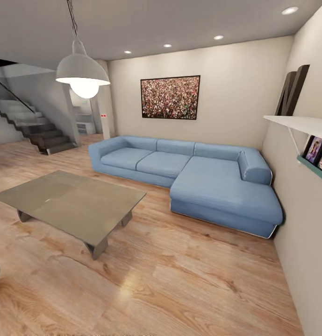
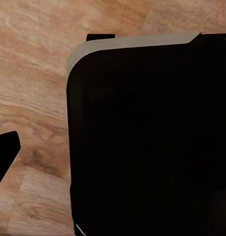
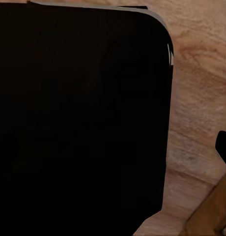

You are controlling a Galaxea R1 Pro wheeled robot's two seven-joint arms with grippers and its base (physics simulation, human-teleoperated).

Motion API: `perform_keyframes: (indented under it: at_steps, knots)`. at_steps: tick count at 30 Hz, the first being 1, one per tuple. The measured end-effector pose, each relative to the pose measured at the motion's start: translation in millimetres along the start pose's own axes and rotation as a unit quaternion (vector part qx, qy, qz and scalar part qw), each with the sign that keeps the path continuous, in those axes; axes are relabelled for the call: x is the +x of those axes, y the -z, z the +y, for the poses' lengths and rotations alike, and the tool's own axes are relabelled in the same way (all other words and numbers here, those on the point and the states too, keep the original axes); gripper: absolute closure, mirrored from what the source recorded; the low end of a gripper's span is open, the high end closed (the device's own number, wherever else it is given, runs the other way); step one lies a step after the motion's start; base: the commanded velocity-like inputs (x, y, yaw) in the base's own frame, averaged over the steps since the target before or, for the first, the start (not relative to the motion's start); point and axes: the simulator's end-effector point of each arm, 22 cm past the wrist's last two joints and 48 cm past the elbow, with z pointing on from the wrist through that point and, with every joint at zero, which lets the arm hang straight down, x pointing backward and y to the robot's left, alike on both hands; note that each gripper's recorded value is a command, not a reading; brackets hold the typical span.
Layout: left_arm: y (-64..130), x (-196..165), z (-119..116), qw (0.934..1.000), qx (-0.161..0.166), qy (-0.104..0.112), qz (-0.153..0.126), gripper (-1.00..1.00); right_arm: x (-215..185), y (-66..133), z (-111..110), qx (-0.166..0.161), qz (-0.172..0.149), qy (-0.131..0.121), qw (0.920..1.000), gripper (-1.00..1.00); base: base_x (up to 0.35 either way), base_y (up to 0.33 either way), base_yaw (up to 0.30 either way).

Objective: Place each of the two pumpkins and all three candles from the living room inside a cabinet in the living room (use any cabinet), then make sure every cabinet is closed, and position the cauldron so it is next to a table in the living room.

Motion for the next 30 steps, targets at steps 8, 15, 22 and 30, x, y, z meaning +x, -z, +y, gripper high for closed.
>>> perform_keyframes:
  at_steps: [8,15,22,30]
  knots:
    - [0.1,2.4,3.7,1.0000,-0.003,0.002,0.003,-1.00,-4.0,0.1,-0.4,0.000,-0.011,0.000,0.9999,-1.00,0.000,0.000,0.281]
    - [0.0,1.6,4.5,1.0000,-0.004,-0.001,0.003,-1.00,-1.5,0.2,-0.1,0.000,-0.008,-0.001,1.0000,-1.00,0.000,0.000,0.281]
    - [0.0,1.6,4.5,1.0000,-0.004,0.000,0.003,-1.00,-0.8,0.3,0.7,-0.001,-0.008,-0.001,1.0000,-1.00,0.000,0.000,0.281]
    - [0.0,1.7,4.0,1.0000,-0.003,-0.001,0.003,-1.00,-2.1,0.4,0.2,0.000,-0.012,-0.001,0.9999,-1.00,0.000,0.000,0.281]
